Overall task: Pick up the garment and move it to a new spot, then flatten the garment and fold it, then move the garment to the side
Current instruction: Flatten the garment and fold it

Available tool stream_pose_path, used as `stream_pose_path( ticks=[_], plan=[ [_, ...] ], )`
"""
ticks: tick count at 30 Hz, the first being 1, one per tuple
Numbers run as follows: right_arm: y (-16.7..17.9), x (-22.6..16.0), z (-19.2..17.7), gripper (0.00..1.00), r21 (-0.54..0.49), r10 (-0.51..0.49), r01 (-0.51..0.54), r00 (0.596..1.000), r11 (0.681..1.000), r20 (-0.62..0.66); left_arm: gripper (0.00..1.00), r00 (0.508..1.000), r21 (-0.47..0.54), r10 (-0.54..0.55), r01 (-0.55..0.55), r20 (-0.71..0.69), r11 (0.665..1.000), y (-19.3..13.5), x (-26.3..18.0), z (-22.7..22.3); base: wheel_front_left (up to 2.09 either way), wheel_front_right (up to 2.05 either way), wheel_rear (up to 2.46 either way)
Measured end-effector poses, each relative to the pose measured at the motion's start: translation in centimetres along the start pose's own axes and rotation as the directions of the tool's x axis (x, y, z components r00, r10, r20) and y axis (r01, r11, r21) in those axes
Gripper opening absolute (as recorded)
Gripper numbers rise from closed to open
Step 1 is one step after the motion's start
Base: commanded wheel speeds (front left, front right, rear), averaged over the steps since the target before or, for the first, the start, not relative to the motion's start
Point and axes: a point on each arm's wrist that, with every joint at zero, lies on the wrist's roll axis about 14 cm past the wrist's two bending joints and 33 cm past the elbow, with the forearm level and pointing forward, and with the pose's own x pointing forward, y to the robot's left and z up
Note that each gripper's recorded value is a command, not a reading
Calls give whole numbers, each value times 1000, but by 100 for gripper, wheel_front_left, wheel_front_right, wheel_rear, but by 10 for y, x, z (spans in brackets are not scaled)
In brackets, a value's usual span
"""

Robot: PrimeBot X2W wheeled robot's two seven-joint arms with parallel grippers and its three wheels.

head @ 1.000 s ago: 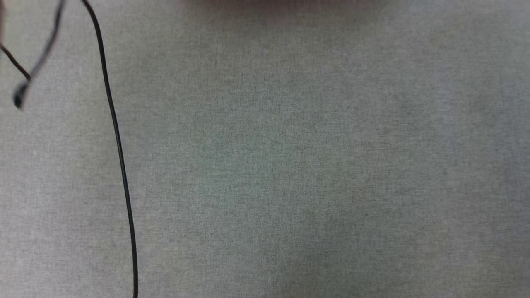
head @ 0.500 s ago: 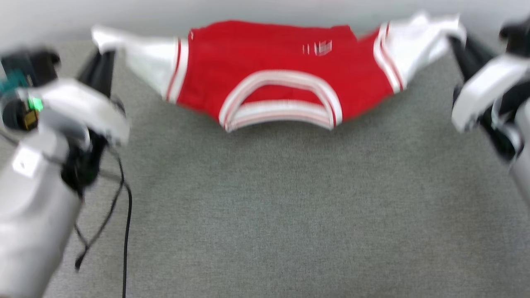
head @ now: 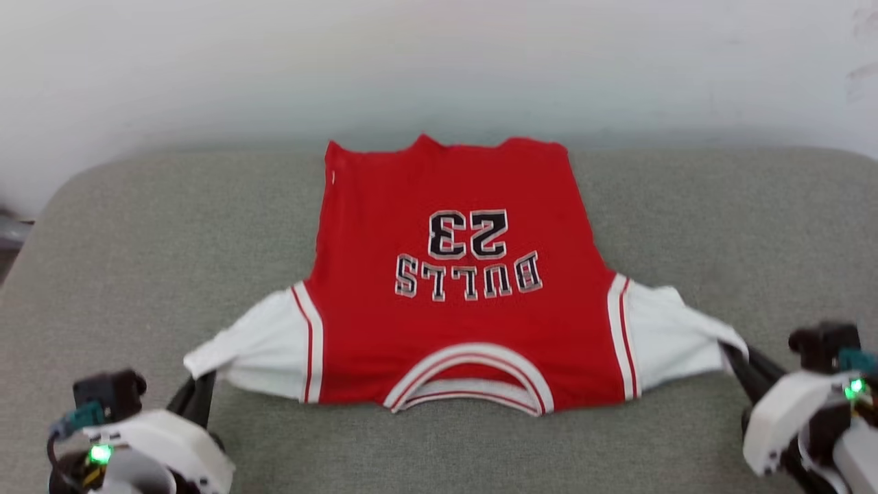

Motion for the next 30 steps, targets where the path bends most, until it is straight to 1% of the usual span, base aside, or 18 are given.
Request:
stream_pose_path(
  ticks=[3, 4, 6, 14, 18, 21, 22, 23, 24, 27, 30],
  plan=[
    [0, -26, -24, 0, 25, -14, 15, 999, 1000, -51, 0, 999, -17, 32, -32, -37, 999, 7, -23, -17, 0, 0, 0],
    [-3, -44, -39, 0, 32, -29, 32, 996, 999, -87, 0, 997, -26, 50, -52, -60, 998, 11, -37, -27, 0, 0, 0],
    [-3, -60, -53, 0, 47, -42, 48, 992, 998, -122, 0, 994, -28, 65, -67, -85, 997, 13, -50, -38, 0, 0, 0],
    [6, -108, -110, 0, 104, -68, 100, 960, 989, -273, 0, 982, -49, 98, -107, -159, 993, 18, -77, -66, 0, 0, 0],
    [13, -121, -122, 0, 121, -71, 115, 946, 986, -316, 0, 981, -53, 104, -114, -166, 992, 19, -81, -70, 0, 0, 0],
    [14, -121, -116, 0, 123, -79, 121, 950, 985, -301, 0, 981, -57, 103, -113, -166, 992, 18, -81, -70, 0, 0, 0],
    [13, -119, -112, 23, 120, -82, 121, 954, 985, -288, 0, 981, -60, 99, -110, -166, 992, 16, -80, -70, 0, 0, 0],
    [13, -117, -106, 70, 116, -87, 123, 958, 986, -273, 0, 982, -63, 96, -107, -164, 992, 14, -80, -70, 0, 0, 0],
    [12, -115, -101, 100, 113, -93, 126, 962, 986, -258, 0, 982, -62, 92, -103, -163, 993, 13, -80, -70, 0, 0, 0],
    [9, -108, -83, 100, 104, -100, 124, 973, 987, -208, 0, 985, -58, 82, -92, -151, 994, 9, -79, -67, 0, 0, 0],
    [2, -95, -47, 100, 91, -115, 125, 988, 988, -104, 0, 989, -59, 68, -76, -134, 995, 1, -78, -63, 0, 0, 0]
  ],
)
